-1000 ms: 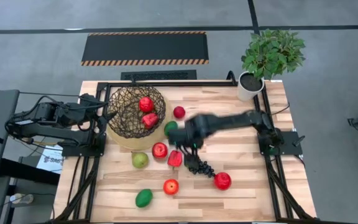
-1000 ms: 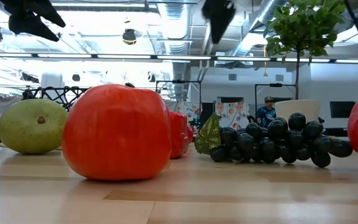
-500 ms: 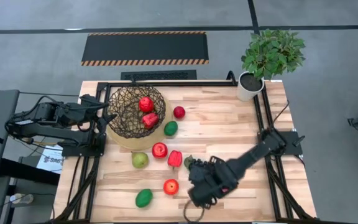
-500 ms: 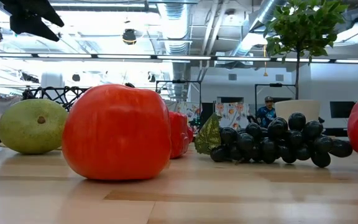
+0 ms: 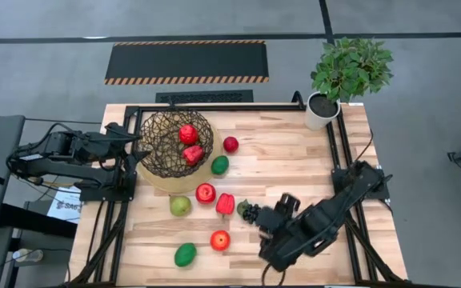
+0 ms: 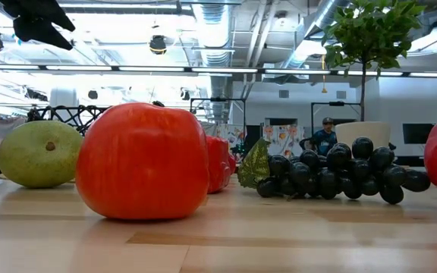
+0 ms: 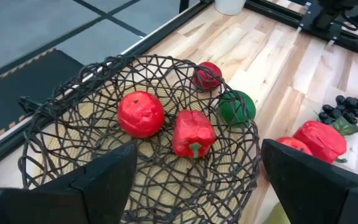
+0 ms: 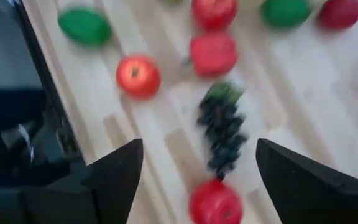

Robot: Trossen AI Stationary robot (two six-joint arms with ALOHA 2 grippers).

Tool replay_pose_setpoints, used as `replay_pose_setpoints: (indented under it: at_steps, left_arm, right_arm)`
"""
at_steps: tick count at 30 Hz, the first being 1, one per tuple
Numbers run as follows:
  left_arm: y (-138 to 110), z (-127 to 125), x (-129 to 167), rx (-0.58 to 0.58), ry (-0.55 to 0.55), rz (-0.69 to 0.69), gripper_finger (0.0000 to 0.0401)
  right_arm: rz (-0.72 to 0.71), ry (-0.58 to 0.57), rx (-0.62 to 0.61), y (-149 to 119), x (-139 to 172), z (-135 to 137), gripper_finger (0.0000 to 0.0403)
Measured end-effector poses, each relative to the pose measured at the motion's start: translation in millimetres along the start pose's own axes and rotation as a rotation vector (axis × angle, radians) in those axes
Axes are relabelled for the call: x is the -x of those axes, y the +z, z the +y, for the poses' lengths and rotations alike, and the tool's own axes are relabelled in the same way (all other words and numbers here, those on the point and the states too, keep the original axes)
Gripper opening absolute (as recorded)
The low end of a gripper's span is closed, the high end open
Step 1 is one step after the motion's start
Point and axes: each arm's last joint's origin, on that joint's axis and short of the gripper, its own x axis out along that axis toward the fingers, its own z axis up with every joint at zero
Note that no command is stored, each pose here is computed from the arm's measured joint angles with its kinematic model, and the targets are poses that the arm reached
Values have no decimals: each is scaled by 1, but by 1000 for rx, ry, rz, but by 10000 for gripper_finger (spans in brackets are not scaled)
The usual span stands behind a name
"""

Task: Build produce basket
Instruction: Put the red apple into the black wire basket

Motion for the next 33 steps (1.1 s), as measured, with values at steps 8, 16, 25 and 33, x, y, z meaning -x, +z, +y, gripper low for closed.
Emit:
replay_pose_setpoints:
  at_steps: [8,16,25,33]
  left_arm:
    - [0,0,0,-5,5,-2,330]
    - [1,0,0,14,8,-16,330]
    - [1,0,0,62,8,-15,330]
    - [1,0,0,95,9,-12,330]
  right_arm:
    - [-232,-70,-39,6,47,-63,327]
    - [-174,-141,-256,-36,38,-128,326]
    - [-37,-107,-321,-69,8,-125,326]
    - [68,-175,-293,-77,-22,-107,327]
